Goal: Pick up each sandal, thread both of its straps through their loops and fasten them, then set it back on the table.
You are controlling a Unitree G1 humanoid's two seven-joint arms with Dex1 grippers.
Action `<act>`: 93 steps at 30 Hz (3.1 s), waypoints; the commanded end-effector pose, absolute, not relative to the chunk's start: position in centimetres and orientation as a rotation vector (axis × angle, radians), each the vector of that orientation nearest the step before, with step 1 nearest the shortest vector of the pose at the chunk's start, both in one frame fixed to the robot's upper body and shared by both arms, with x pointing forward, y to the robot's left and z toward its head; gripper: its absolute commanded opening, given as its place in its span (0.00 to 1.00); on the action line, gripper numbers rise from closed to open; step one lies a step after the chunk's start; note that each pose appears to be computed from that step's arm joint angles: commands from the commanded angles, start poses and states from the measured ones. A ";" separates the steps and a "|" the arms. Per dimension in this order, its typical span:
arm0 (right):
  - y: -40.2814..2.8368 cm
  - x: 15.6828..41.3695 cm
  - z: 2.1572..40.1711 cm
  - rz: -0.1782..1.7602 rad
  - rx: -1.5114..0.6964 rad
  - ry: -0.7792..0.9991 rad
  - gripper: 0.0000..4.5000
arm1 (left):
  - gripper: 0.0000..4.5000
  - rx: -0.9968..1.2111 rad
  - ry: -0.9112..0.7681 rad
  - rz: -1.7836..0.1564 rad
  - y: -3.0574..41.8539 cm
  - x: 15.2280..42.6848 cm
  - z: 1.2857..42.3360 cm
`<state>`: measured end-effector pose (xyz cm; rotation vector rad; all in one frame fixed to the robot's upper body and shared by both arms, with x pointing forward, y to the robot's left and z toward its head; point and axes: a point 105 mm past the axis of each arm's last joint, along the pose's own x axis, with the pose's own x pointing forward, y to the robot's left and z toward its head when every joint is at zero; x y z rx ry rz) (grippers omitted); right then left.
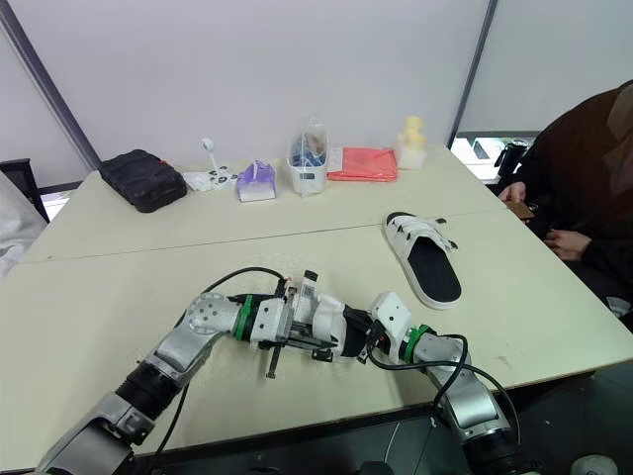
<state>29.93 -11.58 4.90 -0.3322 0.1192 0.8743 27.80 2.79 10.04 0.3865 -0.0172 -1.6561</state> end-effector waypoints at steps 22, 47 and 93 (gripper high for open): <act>-10.5 26.7 0.5 0.953 -0.278 0.319 0.00 | 0.00 -0.001 0.299 -1.711 2.8 27.9 15.2; -10.0 24.7 0.4 0.958 -0.243 0.350 0.00 | 0.00 0.177 0.322 -1.703 3.8 28.0 11.8; -10.5 25.4 0.1 0.932 -0.257 0.347 0.00 | 0.40 0.578 0.170 -1.876 5.1 29.2 11.6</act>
